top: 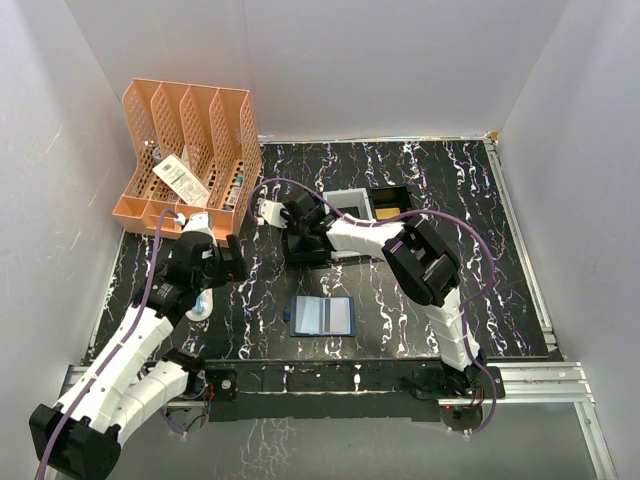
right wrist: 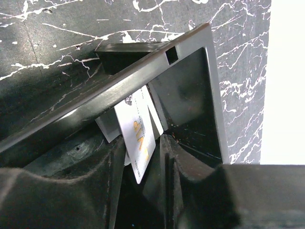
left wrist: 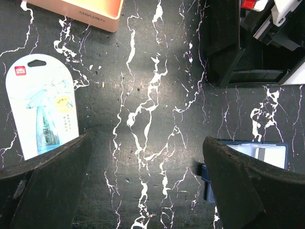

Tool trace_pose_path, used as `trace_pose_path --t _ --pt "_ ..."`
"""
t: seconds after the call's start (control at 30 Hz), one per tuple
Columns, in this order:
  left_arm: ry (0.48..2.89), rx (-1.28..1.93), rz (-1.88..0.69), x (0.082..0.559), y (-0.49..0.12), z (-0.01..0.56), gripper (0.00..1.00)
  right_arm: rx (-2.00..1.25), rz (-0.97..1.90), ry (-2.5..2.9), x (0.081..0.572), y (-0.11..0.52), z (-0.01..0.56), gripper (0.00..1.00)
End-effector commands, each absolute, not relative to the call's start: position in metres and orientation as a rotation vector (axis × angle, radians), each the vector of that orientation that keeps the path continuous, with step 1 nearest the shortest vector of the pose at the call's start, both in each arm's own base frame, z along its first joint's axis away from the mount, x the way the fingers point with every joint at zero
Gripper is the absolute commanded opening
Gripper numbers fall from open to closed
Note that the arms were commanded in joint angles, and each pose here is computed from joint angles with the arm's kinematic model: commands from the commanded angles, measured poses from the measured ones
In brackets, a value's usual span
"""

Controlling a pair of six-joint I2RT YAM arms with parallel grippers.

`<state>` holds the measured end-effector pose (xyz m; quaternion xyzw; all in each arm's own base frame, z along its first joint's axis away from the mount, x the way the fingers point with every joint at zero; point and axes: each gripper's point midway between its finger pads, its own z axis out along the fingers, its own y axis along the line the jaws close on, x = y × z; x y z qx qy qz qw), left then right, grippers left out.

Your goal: Take the credit cards out of the card holder

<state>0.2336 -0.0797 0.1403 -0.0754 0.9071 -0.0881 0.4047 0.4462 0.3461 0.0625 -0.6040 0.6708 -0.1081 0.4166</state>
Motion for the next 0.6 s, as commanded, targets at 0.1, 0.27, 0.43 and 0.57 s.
trace_pose_path --t 0.1,0.27,0.43,0.57 --pt "2.285 -0.163 -0.235 0.237 -0.083 0.144 0.99 -1.443 -0.24 1.609 0.452 0.355 0.096 0.36" --pt "2.276 -0.161 -0.239 0.237 -0.083 0.145 0.99 -1.454 -0.258 1.592 0.452 0.354 0.095 0.39" --pt "2.28 -0.157 -0.243 0.237 -0.084 0.145 0.99 -1.453 -0.26 1.595 0.453 0.353 0.094 0.39" --pt "2.286 -0.152 -0.246 0.237 -0.085 0.144 0.99 -1.413 -0.196 1.595 0.45 0.36 0.105 0.4"
